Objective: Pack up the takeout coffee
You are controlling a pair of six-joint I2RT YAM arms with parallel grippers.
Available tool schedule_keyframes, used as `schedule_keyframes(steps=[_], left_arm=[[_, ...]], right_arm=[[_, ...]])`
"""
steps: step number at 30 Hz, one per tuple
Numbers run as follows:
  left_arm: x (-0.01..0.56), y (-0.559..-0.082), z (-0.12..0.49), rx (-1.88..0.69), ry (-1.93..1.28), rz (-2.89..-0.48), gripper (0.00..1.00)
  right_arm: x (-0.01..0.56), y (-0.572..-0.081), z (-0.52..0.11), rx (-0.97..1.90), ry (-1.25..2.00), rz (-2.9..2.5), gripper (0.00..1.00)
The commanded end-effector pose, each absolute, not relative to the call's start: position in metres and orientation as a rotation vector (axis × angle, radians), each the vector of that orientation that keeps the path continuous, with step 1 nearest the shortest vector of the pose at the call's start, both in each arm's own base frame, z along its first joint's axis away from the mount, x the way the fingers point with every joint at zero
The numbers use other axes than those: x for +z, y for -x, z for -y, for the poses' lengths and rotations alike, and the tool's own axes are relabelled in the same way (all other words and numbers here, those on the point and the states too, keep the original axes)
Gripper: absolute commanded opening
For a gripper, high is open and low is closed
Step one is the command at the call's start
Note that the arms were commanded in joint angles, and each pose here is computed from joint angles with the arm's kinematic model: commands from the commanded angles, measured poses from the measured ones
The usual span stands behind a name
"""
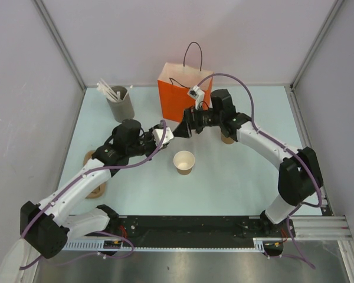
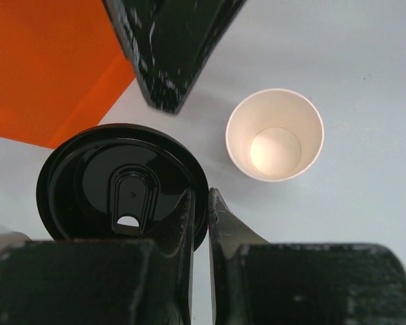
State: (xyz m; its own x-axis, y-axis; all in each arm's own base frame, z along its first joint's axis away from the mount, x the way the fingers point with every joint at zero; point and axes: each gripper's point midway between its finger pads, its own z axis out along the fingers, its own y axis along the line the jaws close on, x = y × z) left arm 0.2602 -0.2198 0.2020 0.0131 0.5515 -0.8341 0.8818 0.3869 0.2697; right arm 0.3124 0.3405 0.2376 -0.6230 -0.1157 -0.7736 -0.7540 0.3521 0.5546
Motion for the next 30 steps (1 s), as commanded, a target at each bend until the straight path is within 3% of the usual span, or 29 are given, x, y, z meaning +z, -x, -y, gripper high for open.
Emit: schedule_keyframes(steps=[1, 9, 21, 27, 30], left_arm=[[0.218, -0.262, 0.223, -0.396, -1.271, -1.577, 0.0], [0.215, -0.259, 0.226, -0.408, -1.282, -1.579, 0.0], [0.207, -0.257, 0.231, -0.419, -1.312, -1.583, 0.01], [0.204, -0.257, 0.231, -0.418, -1.316, -1.586, 0.07], [0.206, -0.258, 0.23, -0.411, -1.306, -1.584, 0.22]], right_arm=[[0.255, -0.315, -0.363, 1.376, 0.739, -1.927, 0.92], [0.251, -0.31, -0.376, 1.435, 0.76, -1.915, 0.86], [0.249, -0.301, -0.389, 1.424, 0.813, -1.901, 0.61], [0.247, -0.3, -0.393, 1.367, 0.838, -1.891, 0.35], [0.244, -0.301, -0.388, 1.322, 0.84, -1.914, 0.29]])
